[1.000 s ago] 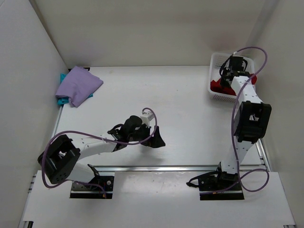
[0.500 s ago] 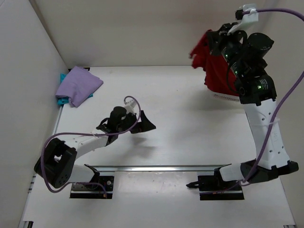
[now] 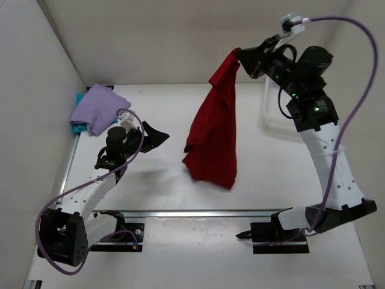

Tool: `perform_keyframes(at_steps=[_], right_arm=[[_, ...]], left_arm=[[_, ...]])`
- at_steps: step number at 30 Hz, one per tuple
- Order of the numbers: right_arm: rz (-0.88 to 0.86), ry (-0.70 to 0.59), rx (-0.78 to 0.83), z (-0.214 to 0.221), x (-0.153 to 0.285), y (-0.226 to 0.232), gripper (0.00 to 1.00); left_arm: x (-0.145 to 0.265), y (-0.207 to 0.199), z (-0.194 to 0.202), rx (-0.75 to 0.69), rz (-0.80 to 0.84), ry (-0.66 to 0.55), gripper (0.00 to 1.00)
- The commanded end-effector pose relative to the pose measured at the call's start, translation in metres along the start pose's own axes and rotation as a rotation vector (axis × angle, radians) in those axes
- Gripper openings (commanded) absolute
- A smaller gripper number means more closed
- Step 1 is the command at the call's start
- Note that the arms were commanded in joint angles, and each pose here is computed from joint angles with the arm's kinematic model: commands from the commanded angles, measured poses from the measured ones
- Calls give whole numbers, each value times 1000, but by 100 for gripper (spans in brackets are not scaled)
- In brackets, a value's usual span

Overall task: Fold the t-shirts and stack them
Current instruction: Move the tshirt to the center of the board

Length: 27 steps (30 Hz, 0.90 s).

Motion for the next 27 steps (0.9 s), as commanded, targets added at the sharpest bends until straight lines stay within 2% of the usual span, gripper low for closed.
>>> perform_keyframes(at_steps=[1,2,3,4,5,6,8,9,11,14,16,20,23,24,25,26,27], right_arm=[[-13,81,-112,57,-21,-18,0],[43,137,-149,93,-25,-37,0],[100,153,-160,108,-26,-58,0],[185,212,-201,144,-24,-82,0],[270,258,-242,174,-18,-109,0],[307,264,-280,182,-9,-127,0],[377,320,-377,227,12,-154,1],[388,292,-393,224,17,-160,1],[441,339,-433,255,39,-166,0],[451,321,-427,264,53,-164,0],[471,336,-446,277,65,-167,0],[459,326,-452,274,73,-165,1],[427,318,-453,273,75,-158,0],[424,316,-459,273,76,-156,0],[419,324,-467,276,76,-155,0],[419,325,-458,276,77,-154,0],[416,320,-452,274,77,-153,0]], left_arm=[[4,1,-8,-24,-23,-21,76],[3,6,-5,-12,-32,-22,62],[3,11,1,-3,-41,-13,57],[3,18,4,1,-70,-17,53],[2,20,8,-7,-79,-8,53],[1,24,15,-21,-94,18,54],[-3,29,34,-50,-130,74,61],[-4,28,53,-85,-139,123,63],[-8,33,75,-143,-191,162,70],[-5,51,114,-155,-243,257,77],[-2,62,125,-157,-273,296,77],[3,78,135,-195,-346,296,81],[3,84,135,-236,-373,255,89],[3,88,141,-234,-369,274,91],[-1,86,137,-214,-347,256,91],[-5,85,145,-193,-323,293,89],[-7,86,152,-185,-310,332,81]])
Point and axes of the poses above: each gripper's point midway between its finger pads, its own x axis back along the fingers, its own y axis along the line the jaws close on, z = x × y, the point moved 2 cm from there along x, back along the fingers, and after that the axes turned 1 degree about x, right-handed, at the moved point
